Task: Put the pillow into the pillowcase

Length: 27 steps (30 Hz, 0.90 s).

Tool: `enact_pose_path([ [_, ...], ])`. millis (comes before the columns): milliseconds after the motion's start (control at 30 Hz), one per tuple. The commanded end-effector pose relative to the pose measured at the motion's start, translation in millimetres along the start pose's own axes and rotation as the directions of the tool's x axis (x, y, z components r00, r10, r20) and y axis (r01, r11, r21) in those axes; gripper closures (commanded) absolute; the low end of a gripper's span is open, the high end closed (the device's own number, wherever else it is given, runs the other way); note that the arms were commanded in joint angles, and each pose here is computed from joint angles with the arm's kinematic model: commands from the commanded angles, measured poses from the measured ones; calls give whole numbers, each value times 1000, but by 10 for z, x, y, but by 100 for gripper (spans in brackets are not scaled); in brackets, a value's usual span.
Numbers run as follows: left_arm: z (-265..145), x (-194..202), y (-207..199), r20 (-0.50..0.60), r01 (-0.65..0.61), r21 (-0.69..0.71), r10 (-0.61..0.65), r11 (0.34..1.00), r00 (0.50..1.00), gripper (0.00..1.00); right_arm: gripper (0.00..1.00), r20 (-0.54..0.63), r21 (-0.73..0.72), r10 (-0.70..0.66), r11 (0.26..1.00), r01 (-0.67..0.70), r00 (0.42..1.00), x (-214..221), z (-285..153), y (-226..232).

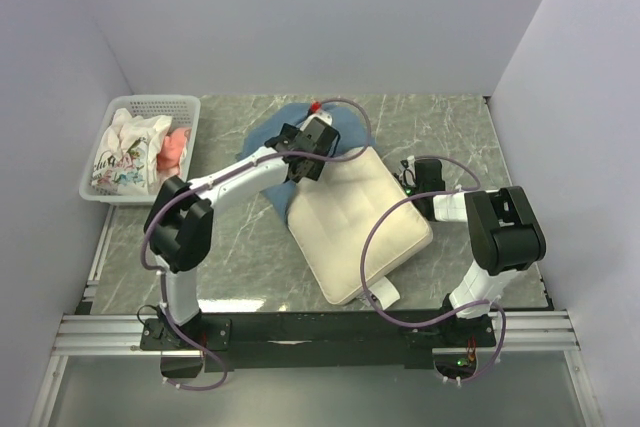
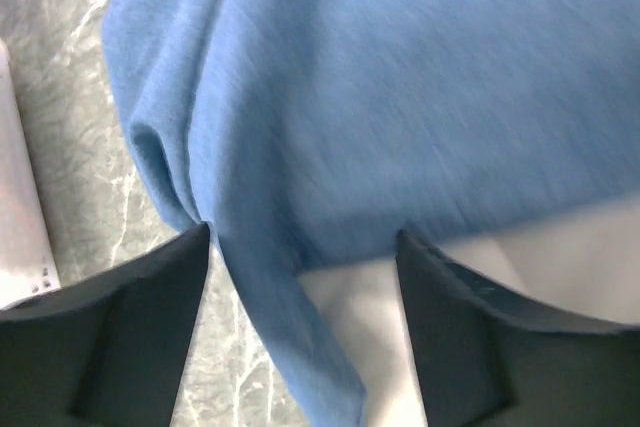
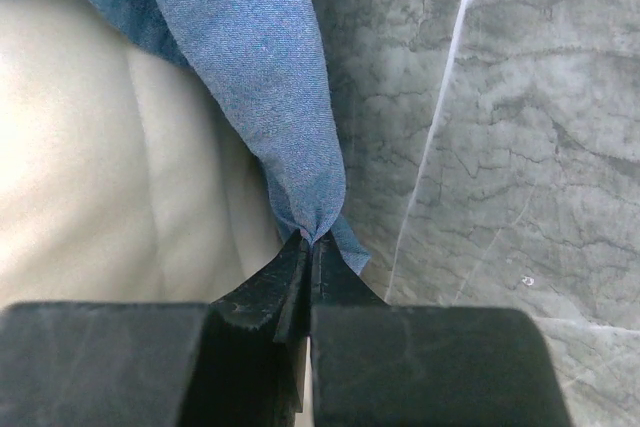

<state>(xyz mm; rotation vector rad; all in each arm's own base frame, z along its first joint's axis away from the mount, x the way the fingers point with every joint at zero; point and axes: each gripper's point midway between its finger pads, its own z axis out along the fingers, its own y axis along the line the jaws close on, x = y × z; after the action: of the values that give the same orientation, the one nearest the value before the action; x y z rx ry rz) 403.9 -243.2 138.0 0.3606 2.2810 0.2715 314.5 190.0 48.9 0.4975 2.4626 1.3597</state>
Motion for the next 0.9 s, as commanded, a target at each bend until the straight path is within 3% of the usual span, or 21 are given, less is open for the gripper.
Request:
enact_pose_path([
  [0,-395,-183,-198,129,-34,119,19,992,992,17,100,31,-44,-47,998,48,998,-160,-1,180],
  [200,-491,-196,-237,154,-80,103,63,991,986,17,100,32,-52,-49,997,50,998,-158,-14,208],
  [333,-300,-150,-166,131,-124,-17,125,992,984,25,100,35,-57,-54,997,56,998,-156,-30,234],
  [467,-28,-70,-210,108,-200,-95,209,975,972,39,100,33,-62,-58,996,60,998,-147,-52,256],
  [633,174,-31,33,88,-267,-306,306,914,948,44,100,36,-59,-70,996,72,997,-144,-77,288],
  [800,389,-16,460,32,-198,-416,232,888,972,45,100,42,-67,-69,995,72,997,-122,-108,304],
  [867,426,-25,487,18,-197,-399,223,895,975,60,100,49,-68,-65,995,68,997,-115,-115,298],
])
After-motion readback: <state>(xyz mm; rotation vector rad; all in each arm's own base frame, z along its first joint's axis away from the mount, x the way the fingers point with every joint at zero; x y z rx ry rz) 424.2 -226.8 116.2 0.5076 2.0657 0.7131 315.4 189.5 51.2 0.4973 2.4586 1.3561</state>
